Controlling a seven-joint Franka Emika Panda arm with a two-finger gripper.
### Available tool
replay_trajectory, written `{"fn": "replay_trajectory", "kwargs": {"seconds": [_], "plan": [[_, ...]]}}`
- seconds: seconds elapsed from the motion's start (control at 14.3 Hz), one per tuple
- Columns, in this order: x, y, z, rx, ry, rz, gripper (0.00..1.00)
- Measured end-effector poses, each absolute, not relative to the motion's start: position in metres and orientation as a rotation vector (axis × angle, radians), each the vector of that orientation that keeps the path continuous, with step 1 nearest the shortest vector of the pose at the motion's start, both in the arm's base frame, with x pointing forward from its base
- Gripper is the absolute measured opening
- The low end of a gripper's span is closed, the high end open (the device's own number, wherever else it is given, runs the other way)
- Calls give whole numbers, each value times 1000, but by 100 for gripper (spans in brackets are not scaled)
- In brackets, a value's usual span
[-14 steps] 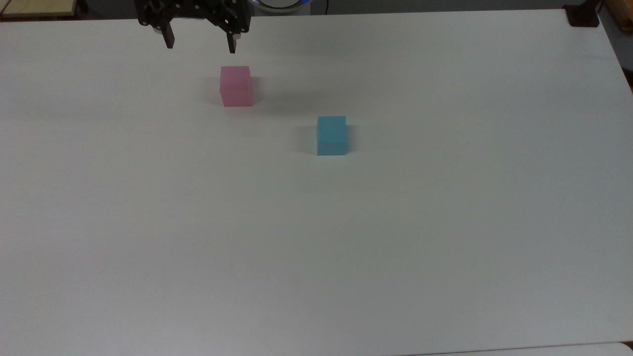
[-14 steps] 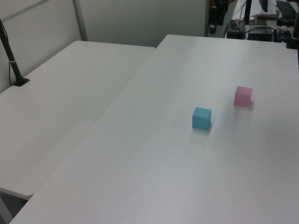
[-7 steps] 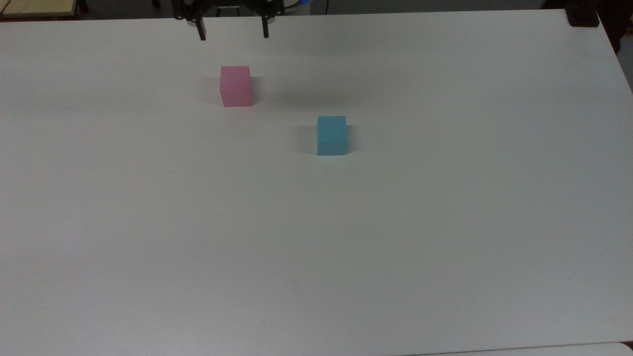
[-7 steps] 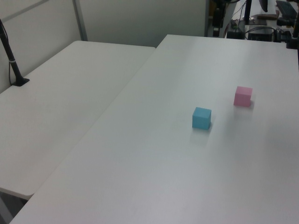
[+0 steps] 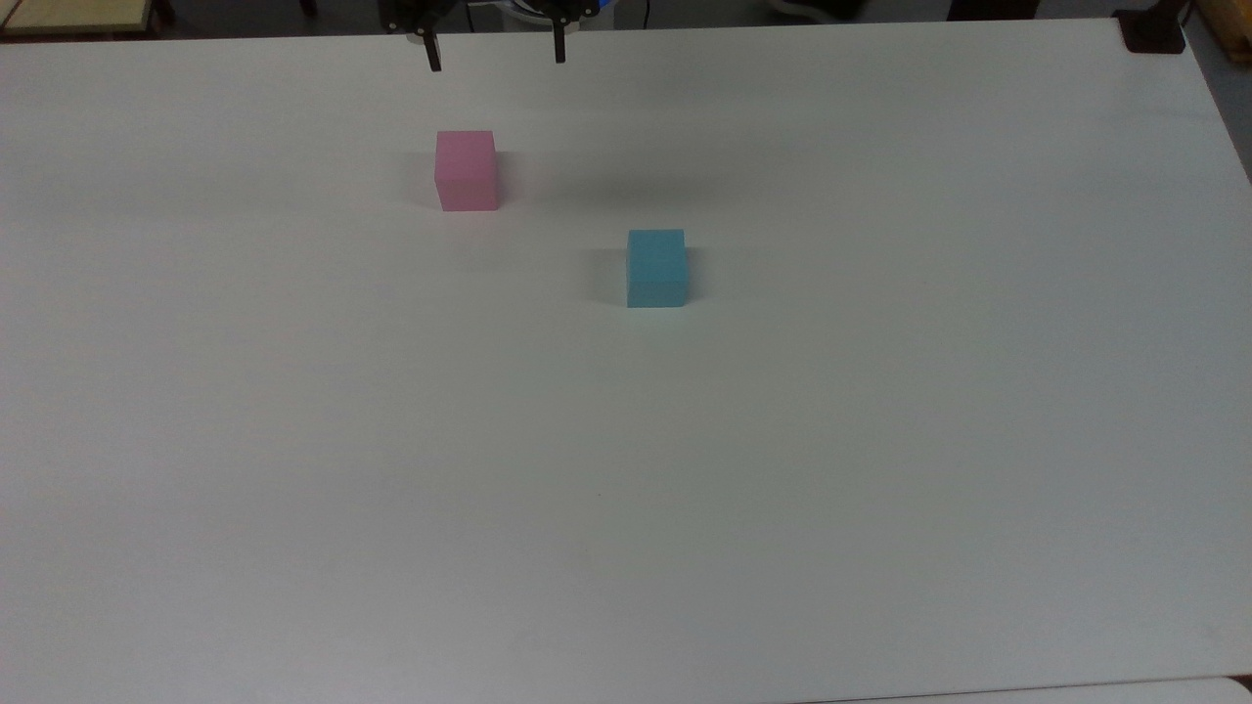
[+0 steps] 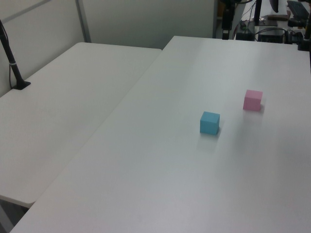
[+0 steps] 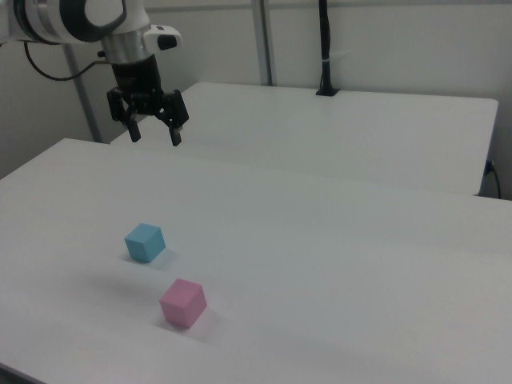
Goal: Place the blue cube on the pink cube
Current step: 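Move the open gripper over the light-blue cube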
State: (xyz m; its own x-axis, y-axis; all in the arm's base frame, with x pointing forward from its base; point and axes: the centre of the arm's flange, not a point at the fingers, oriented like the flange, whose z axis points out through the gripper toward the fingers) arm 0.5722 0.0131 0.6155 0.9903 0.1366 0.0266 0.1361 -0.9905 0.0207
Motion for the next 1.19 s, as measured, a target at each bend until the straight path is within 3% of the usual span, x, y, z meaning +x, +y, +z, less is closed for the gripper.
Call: {"fn": "replay_trajectory", "kwargs": {"seconds": [1.19], "plan": [[572,12,607,3110,212,14,100]]}}
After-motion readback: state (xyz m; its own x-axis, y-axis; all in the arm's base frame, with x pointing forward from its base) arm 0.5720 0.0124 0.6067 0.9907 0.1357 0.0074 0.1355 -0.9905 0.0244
